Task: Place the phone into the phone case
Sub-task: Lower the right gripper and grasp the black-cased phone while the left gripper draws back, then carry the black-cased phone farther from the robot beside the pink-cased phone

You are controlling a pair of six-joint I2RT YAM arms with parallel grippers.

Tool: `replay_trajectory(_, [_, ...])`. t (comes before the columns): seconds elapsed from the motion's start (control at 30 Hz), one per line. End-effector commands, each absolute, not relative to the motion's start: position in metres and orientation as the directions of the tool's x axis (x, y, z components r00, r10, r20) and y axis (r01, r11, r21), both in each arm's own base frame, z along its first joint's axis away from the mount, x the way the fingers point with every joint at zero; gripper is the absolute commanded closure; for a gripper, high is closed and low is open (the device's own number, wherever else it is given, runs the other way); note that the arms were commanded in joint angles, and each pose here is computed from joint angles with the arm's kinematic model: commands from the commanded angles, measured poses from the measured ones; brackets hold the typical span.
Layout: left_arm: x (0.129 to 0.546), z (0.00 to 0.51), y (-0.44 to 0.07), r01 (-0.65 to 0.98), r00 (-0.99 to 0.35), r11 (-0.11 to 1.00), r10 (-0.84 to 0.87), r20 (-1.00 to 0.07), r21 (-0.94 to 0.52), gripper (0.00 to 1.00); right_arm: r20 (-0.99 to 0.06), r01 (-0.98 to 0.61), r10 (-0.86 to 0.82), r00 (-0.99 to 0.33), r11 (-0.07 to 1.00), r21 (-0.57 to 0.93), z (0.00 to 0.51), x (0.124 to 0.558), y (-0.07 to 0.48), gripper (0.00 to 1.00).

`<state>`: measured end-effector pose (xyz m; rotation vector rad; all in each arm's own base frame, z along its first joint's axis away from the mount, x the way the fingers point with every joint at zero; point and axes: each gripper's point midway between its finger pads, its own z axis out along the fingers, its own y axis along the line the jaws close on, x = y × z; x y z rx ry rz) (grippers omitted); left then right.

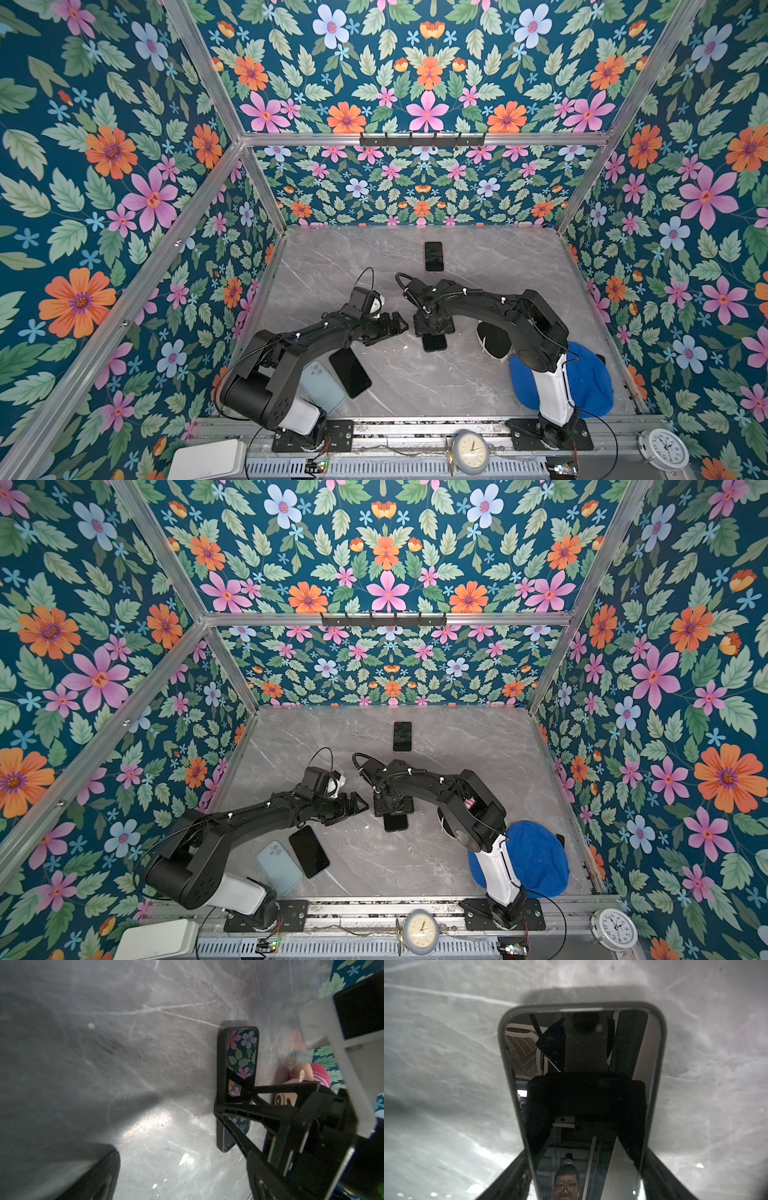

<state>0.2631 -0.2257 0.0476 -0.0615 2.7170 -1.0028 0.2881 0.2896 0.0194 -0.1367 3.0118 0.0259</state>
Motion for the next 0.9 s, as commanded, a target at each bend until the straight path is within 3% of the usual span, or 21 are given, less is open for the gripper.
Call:
replay_trajectory(0.0, [0.266, 0.049, -0.227, 0.045, -0.969, 0.759, -0.125, -0.213, -0.65, 0.04, -0.119, -0.071, -0.075, -0.99, 0.997, -0.043, 0.024, 0.286, 0.277, 0.33])
replay_trajectory(0.2, [0.278, 0.063, -0.233, 0.064, -0.964, 0.759, -0.121, -0.237, -0.648, 0.05, -0.187, -0.06, -0.062, -0.98, 0.998, -0.013, 0.05, 0.321, 0.266, 0.38])
replay_trajectory(0.33, [0.299, 0.073, -0.247, 0.095, -0.961, 0.744, -0.106, -0.257, -0.662, 0.06, -0.275, -0.05, -0.044, -0.961, 0.999, 0.015, 0.077, 0.368, 0.247, 0.46])
replay_trajectory(0.47, [0.33, 0.085, -0.267, 0.129, -0.951, 0.711, -0.109, -0.289, -0.691, 0.07, -0.348, -0.054, -0.037, -0.937, 0.998, 0.037, 0.094, 0.417, 0.229, 0.47])
replay_trajectory(0.6, [0.362, 0.09, -0.287, 0.159, -0.946, 0.695, -0.096, -0.309, -0.702, 0.08, -0.357, -0.079, -0.054, -0.932, 0.995, 0.056, 0.091, 0.463, 0.214, 0.55])
replay_trajectory(0.87, [0.388, 0.081, -0.305, 0.193, -0.945, 0.684, -0.064, -0.321, -0.703, 0.08, -0.408, -0.073, -0.051, -0.912, 0.997, 0.039, 0.08, 0.532, 0.193, 0.55])
